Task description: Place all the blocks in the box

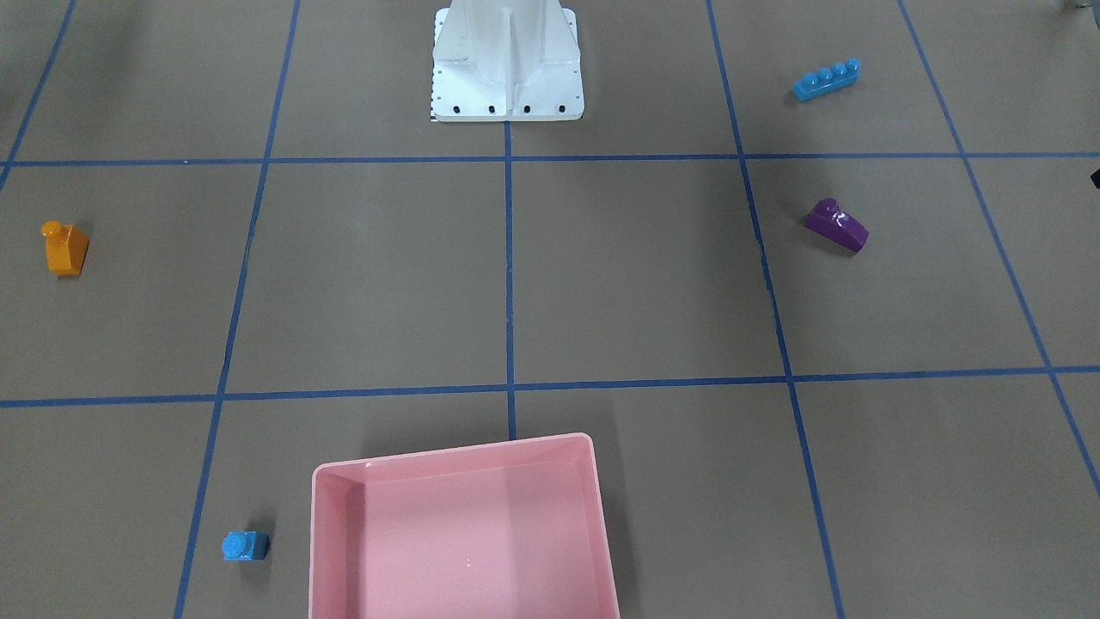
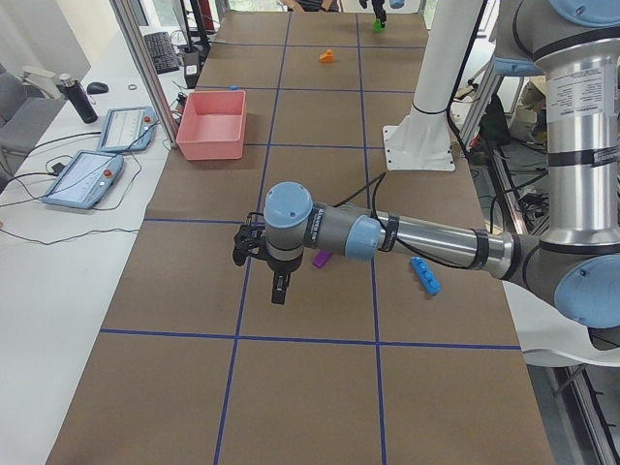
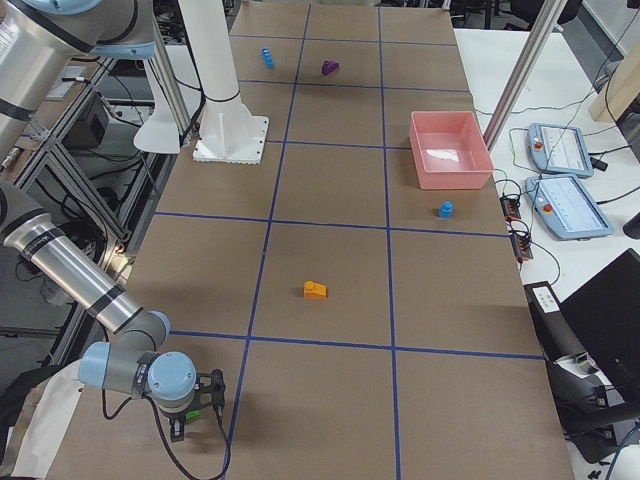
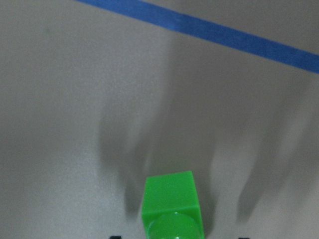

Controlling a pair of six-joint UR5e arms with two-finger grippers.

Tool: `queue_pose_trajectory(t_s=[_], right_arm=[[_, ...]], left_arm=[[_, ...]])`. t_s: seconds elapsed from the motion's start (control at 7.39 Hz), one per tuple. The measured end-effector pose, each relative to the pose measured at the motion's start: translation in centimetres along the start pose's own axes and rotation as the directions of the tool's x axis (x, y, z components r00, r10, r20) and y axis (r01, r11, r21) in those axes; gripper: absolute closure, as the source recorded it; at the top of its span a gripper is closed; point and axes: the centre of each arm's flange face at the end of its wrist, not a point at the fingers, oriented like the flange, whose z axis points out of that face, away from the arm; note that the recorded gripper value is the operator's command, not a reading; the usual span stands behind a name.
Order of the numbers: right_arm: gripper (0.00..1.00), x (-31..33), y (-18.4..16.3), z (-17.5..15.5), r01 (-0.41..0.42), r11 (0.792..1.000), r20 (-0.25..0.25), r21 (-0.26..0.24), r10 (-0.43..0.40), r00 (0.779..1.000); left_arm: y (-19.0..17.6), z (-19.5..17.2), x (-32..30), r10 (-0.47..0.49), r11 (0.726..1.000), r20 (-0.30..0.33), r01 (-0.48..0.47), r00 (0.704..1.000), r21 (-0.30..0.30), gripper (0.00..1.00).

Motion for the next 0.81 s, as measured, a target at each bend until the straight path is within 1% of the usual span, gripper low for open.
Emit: queue_pose_trajectory(t_s=[0.27,0.41,0.54,0.68,0.81], right_arm=[[1.00,0.1,-0.6,-0.2,-0.005,1.000,0.002,0.010,0.005,1.000],[1.00,0.0,-1.1,-0.6,-0.006,1.000,0.003,0.026,0.006,1.000],[1.00,-0.2,-2.2,-1.6,-0.014,0.999,0.003,0.053,0.014,1.000],[1.00,-0.9,-5.1,-4.1,-0.035,0.996,0.005,0.080,0.035,0.999],[1.00,-2.3,-9.9,-8.2,-0.072,0.993,0.012,0.098,0.071,0.997]], left_arm=[[0.0,0.0,0.0,0.008,1.000,-0.001,-0.008,1.000,0.002,0.00],[-0.1,0.0,0.0,0.015,1.000,-0.003,-0.015,1.000,0.006,0.00],[-0.1,0.2,0.2,0.025,1.000,-0.005,-0.025,1.000,0.008,0.00],[-0.1,0.6,0.7,0.040,0.999,-0.008,-0.040,0.999,0.001,0.00],[0.0,1.3,1.5,0.061,0.998,-0.014,-0.061,0.998,-0.009,0.00]])
